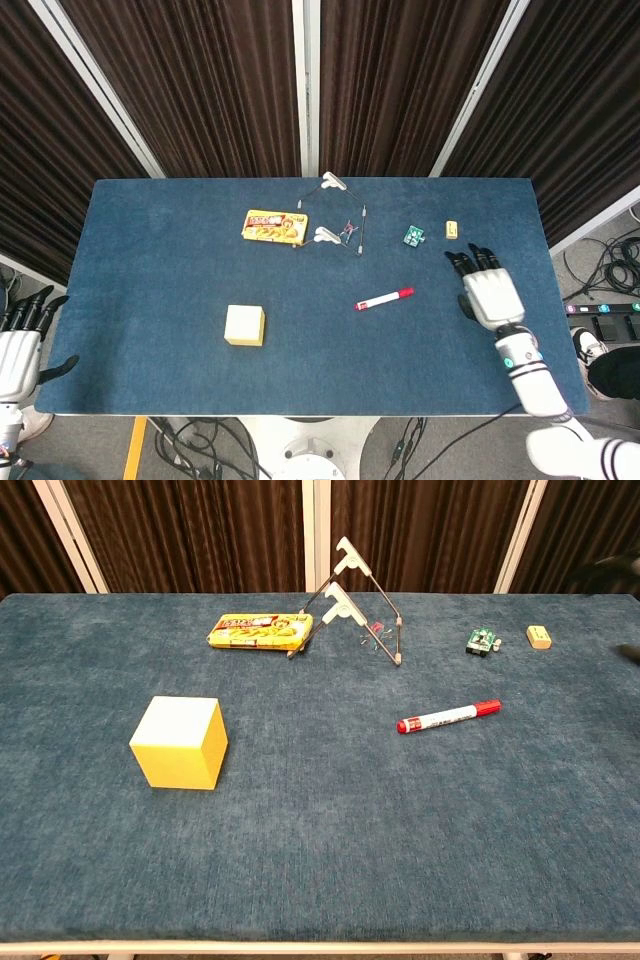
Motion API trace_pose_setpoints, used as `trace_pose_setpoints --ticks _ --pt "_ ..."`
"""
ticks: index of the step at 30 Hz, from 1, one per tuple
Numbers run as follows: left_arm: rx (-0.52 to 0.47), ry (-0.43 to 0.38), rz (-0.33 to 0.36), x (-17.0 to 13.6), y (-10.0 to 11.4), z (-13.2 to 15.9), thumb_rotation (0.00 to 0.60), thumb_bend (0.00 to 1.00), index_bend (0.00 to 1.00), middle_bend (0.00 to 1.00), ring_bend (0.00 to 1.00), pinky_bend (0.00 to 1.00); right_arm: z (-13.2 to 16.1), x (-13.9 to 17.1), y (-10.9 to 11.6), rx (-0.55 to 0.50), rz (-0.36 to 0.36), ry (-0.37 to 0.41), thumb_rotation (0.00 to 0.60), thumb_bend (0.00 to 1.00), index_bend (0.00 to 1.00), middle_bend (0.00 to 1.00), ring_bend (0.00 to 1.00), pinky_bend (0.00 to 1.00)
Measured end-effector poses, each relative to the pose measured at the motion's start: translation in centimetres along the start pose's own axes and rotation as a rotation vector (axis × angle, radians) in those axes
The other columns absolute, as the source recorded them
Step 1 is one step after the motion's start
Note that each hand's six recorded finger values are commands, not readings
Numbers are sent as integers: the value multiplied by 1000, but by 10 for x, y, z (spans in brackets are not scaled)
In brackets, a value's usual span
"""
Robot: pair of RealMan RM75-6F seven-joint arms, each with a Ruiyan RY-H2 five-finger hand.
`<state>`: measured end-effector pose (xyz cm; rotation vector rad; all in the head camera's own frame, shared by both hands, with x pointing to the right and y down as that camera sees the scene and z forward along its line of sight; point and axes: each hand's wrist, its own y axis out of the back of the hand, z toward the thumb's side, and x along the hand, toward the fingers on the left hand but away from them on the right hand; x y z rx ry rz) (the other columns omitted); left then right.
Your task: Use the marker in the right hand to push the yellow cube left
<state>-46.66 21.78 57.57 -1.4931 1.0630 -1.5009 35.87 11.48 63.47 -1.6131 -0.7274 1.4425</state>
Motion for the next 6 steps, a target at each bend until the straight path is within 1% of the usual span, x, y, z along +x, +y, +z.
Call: trace_pose_setpoints --ticks 3,6 --pt "0 -1 1 2 0 2 600 36 213 177 131 142 -24 37 11 -57 -65 -24 600 327 75 143 0 85" --pt "-2 -5 2 4 0 5 600 36 213 177 131 143 -42 79 16 -82 -116 -47 600 327 75 142 0 82"
